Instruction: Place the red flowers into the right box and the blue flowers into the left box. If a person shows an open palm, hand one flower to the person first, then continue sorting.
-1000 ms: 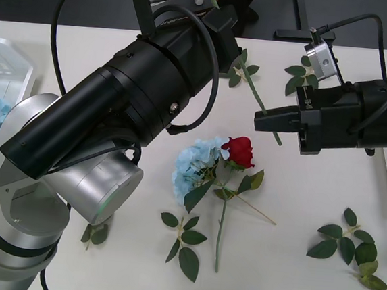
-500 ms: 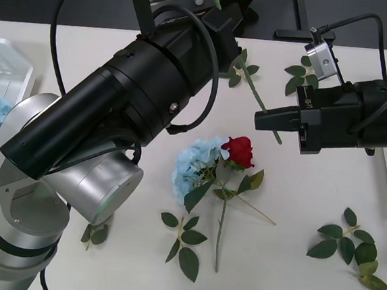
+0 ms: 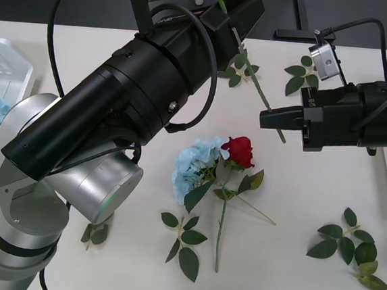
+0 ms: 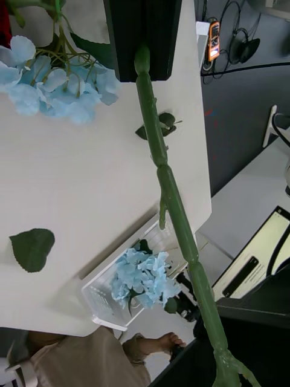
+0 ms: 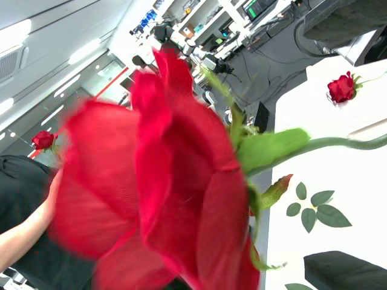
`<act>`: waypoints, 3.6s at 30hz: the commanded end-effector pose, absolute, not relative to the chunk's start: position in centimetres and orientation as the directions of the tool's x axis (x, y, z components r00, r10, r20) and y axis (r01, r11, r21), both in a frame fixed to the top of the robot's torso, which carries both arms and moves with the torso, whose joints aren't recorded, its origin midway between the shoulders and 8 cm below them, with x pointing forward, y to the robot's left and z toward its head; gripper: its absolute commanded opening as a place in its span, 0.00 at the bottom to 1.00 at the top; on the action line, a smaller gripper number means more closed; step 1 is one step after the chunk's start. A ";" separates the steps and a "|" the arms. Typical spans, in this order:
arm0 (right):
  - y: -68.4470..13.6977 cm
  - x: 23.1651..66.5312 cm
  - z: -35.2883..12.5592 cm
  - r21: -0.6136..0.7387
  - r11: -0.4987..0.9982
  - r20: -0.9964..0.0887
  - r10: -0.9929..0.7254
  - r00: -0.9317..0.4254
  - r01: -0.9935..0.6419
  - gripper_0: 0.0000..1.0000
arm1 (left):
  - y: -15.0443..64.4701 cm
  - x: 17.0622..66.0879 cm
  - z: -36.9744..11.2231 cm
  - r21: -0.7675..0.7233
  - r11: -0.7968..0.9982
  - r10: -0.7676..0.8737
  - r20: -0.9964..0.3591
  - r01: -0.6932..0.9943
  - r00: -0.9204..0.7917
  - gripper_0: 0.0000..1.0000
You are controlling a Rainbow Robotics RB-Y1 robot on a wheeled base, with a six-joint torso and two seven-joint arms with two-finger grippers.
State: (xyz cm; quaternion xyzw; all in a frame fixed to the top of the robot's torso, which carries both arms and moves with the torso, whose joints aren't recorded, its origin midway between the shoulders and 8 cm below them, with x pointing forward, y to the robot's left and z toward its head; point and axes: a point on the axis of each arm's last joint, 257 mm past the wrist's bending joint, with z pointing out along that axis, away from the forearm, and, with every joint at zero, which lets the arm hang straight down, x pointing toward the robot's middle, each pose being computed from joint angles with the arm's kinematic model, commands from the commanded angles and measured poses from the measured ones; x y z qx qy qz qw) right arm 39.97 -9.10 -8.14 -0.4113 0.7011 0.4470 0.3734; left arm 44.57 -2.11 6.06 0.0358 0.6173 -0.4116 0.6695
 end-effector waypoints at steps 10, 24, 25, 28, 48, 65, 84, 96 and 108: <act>-21.9 45.8 -10.2 0.390 0.509 -0.809 -0.209 -0.549 -0.768 0.00 | -3.2 43.1 8.7 -0.446 0.615 -0.527 -0.846 0.650 -0.082 1.00; -42.6 49.2 -15.8 0.380 0.851 -0.674 -0.015 -0.739 -0.364 0.00 | -0.4 43.3 1.9 -0.460 0.705 -0.336 -0.887 0.540 -0.318 1.00; -44.4 49.0 -16.7 0.384 0.868 -0.658 0.019 -0.753 -0.313 0.00 | 0.0 42.8 1.1 -0.445 0.717 -0.296 -0.891 0.536 -0.344 1.00; -49.1 48.7 -18.7 0.376 0.908 -0.632 0.104 -0.768 -0.186 0.00 | 1.2 41.2 -0.6 -0.420 0.731 -0.193 -0.884 0.538 -0.426 1.00; -65.8 43.3 -25.9 0.208 0.939 -0.598 0.344 -0.724 0.274 0.00 | 12.1 37.9 -11.0 -0.067 0.680 0.377 -0.822 0.730 -0.427 1.00; -67.7 41.2 -28.5 0.073 0.954 -0.553 0.282 -0.784 0.291 0.64 | 17.4 37.9 -15.0 -0.030 0.437 0.326 -0.926 0.899 -0.189 1.00; -58.4 48.4 -23.9 0.121 0.992 -0.619 0.107 -0.778 0.040 0.90 | 17.5 36.6 -17.7 -0.161 0.411 0.169 -0.954 0.897 -0.249 1.00; -42.7 53.5 -16.1 0.219 0.937 -0.723 -0.031 -0.690 -0.271 0.90 | 17.3 36.6 -17.6 -0.168 0.403 0.164 -0.954 0.900 -0.251 1.00; -27.0 48.9 -15.1 0.278 0.751 -0.705 -0.264 -0.658 -0.599 1.00 | 17.3 36.6 -17.6 -0.168 0.403 0.164 -0.954 0.900 -0.251 1.00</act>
